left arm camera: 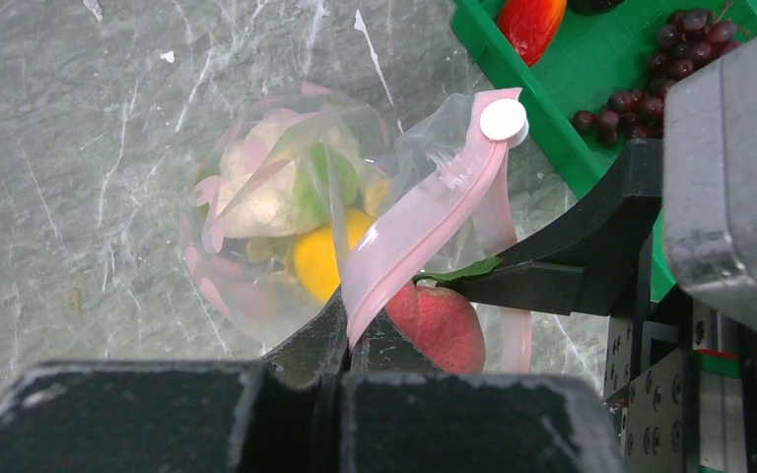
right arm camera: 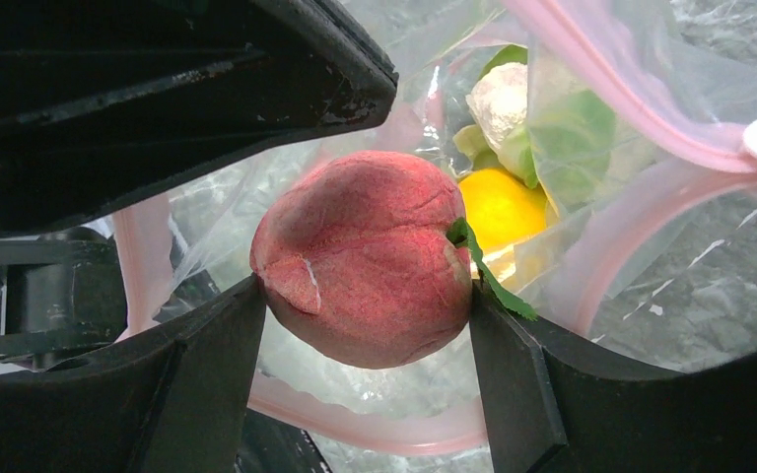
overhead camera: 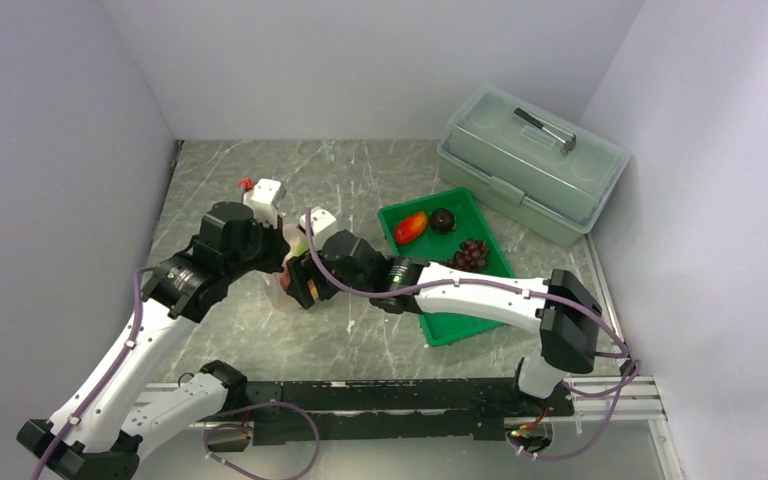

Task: Place the food in the zip-top bag and seal the zipper
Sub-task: Place the fake fruit in the zipper food storage bag, then adjust the zipper food storage bag at the center of the board.

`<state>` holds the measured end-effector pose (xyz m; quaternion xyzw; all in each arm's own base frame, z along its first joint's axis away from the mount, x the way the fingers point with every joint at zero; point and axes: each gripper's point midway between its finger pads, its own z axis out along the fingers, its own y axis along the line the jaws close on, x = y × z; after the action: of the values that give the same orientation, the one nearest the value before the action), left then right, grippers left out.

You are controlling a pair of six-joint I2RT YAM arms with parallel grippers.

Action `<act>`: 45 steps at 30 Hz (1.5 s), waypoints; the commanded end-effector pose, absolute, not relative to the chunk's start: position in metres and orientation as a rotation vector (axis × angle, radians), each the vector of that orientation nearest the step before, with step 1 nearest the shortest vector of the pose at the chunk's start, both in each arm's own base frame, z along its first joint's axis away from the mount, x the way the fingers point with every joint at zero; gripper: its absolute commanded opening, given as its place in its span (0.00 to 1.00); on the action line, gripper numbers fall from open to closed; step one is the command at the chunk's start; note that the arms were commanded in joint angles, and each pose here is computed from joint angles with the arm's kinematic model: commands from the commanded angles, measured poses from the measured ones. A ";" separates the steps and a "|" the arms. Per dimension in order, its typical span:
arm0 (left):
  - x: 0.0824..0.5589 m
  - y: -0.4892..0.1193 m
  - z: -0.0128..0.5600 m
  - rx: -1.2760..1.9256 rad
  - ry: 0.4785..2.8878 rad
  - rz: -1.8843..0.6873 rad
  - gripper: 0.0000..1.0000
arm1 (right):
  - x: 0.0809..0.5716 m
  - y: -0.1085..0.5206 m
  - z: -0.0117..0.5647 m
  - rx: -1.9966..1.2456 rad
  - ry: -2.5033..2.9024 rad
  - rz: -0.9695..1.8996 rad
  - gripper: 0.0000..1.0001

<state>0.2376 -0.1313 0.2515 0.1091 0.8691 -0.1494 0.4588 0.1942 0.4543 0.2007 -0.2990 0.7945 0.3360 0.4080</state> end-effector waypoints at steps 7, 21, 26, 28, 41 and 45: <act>0.243 -0.134 0.263 0.254 2.092 -0.391 0.00 | 0.204 0.468 0.223 -0.697 1.953 0.856 0.77; 0.244 -0.134 0.261 0.253 2.100 -0.387 0.00 | 0.201 0.454 0.251 -0.638 1.884 0.909 0.91; 0.244 -0.134 0.260 0.250 2.104 -0.384 0.00 | 0.196 0.444 0.264 -0.621 1.856 0.935 0.93; 0.244 -0.134 0.260 0.251 2.105 -0.385 0.00 | 0.194 0.439 0.269 -0.615 1.846 0.944 0.93; 0.249 -0.134 0.266 0.207 2.096 -0.391 0.00 | 0.187 0.397 0.298 -0.530 1.771 0.944 0.92; 0.255 -0.133 0.290 0.190 2.051 -0.388 0.00 | 0.186 0.385 0.296 -0.518 1.785 0.920 0.92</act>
<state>0.2414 -0.1309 0.2481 0.0957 0.8748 -0.1478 0.4513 0.1835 0.3966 0.2791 -0.2392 0.7505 0.3779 0.4865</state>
